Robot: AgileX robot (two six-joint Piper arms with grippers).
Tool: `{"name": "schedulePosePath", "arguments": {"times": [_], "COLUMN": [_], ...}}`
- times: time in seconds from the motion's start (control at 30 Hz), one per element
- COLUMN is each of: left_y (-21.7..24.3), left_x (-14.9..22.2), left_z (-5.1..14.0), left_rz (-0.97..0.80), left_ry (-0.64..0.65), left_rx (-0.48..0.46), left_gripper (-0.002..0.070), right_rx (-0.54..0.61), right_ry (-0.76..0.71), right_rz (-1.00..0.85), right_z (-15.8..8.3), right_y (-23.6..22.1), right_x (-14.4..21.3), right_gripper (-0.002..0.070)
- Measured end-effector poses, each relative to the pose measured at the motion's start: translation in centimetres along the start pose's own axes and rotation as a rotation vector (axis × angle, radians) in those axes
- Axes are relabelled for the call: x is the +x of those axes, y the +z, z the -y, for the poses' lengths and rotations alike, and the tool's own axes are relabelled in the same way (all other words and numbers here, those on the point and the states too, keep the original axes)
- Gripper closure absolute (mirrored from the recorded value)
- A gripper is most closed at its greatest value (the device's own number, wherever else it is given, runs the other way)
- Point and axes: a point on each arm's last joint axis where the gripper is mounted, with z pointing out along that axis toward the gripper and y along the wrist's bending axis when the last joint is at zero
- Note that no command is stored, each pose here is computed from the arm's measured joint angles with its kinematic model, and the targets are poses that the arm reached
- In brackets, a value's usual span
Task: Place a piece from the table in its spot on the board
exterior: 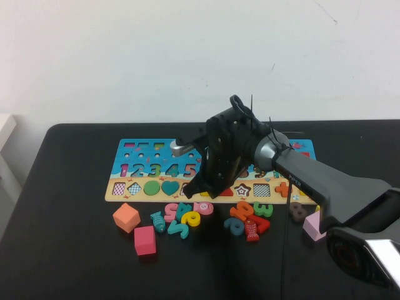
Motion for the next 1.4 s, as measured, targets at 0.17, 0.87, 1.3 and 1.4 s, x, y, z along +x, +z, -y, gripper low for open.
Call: {"name": "schedulePosePath", "arguments": {"times": [0.17, 0.87, 1.3, 1.4], "left_y": [0.0, 0.0, 0.0, 0.0], "left_x": [0.0, 0.0, 0.0, 0.0], "left_z": [0.0, 0.0, 0.0, 0.0], "left_rz": [0.0, 0.0, 0.0, 0.0], "left_ry": [0.0, 0.007, 0.007, 0.007], "left_rx": [0.0, -0.002, -0.002, -0.002], "left_gripper": [0.0678, 0.0677, 0.0677, 0.0677], "right_rx": [0.002, 0.133, -0.036, -0.057], "right_ry": [0.0, -0.118, -0.259, -0.284], "right_rz": [-0.023, 0.321, 0.571, 0.597], "right_z": [0.0, 0.9, -1.2, -1.5], "right_y": [-0.3, -27.8, -39.6, -40.7], "right_x": [0.1, -1.0, 2.3, 2.7], "right_gripper": [0.0657, 0.0657, 0.0657, 0.0657]}}
